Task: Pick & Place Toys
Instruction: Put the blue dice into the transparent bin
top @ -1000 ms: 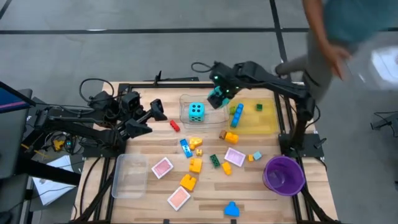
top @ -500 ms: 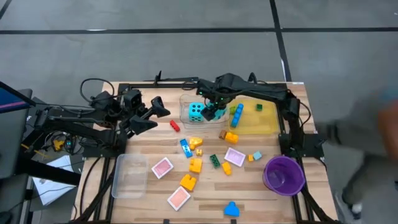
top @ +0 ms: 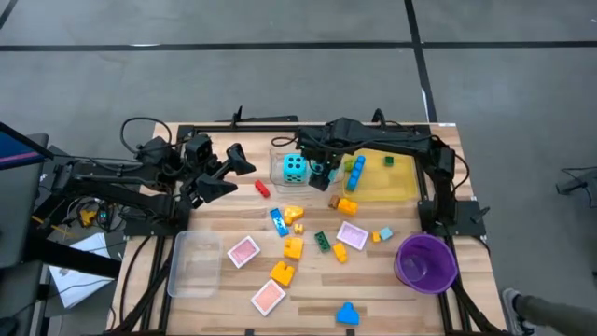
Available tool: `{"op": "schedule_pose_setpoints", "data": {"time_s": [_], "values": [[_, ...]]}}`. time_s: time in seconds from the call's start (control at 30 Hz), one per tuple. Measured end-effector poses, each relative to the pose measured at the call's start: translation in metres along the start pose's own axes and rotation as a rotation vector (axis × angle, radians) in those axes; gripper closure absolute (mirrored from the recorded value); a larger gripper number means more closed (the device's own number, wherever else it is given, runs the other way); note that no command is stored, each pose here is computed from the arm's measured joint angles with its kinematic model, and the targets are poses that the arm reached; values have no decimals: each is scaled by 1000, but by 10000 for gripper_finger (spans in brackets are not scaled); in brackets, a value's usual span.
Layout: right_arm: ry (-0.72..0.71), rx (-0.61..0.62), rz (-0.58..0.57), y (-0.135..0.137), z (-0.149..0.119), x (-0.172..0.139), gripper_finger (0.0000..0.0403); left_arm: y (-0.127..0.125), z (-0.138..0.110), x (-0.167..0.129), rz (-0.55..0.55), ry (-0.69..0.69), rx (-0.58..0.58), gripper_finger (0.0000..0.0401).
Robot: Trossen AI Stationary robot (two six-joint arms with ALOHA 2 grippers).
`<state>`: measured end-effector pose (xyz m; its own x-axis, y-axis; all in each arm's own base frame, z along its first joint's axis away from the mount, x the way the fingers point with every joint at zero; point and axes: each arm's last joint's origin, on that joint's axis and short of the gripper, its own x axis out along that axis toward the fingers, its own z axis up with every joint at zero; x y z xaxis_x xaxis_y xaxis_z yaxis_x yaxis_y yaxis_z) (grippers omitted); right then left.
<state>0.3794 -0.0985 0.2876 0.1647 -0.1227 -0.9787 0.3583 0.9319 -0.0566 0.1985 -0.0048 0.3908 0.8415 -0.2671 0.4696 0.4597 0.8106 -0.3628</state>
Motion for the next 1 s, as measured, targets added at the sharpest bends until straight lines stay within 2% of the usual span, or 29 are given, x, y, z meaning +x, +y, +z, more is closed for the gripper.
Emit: {"op": "schedule_pose_setpoints", "data": {"time_s": [0.2, 0.33, 0.47, 0.6, 0.7, 0.87, 1.0], "values": [[-56, -87, 21, -5, 6, 0, 4, 1, 0, 0, 23, -15, 0, 100], [-51, -151, 94, -9, 3, -4, 4, 0, -4, 1, 38, 12, -17, 100], [-63, -195, 120, -9, 1, -11, 3, 6, -19, 0, 160, 125, -61, 100], [-81, -212, 149, -10, -1, -17, 3, 21, -39, -3, 380, 243, -84, 100], [-100, -217, 147, -12, 1, -18, 3, 32, -52, -3, 502, 302, -81, 104], [-97, -171, 126, -21, 1, -17, 3, 47, -71, 5, 549, 358, -86, 116], [-97, -183, 117, -33, 1, -16, 3, 56, -84, 9, 574, 398, -94, 127]]}}
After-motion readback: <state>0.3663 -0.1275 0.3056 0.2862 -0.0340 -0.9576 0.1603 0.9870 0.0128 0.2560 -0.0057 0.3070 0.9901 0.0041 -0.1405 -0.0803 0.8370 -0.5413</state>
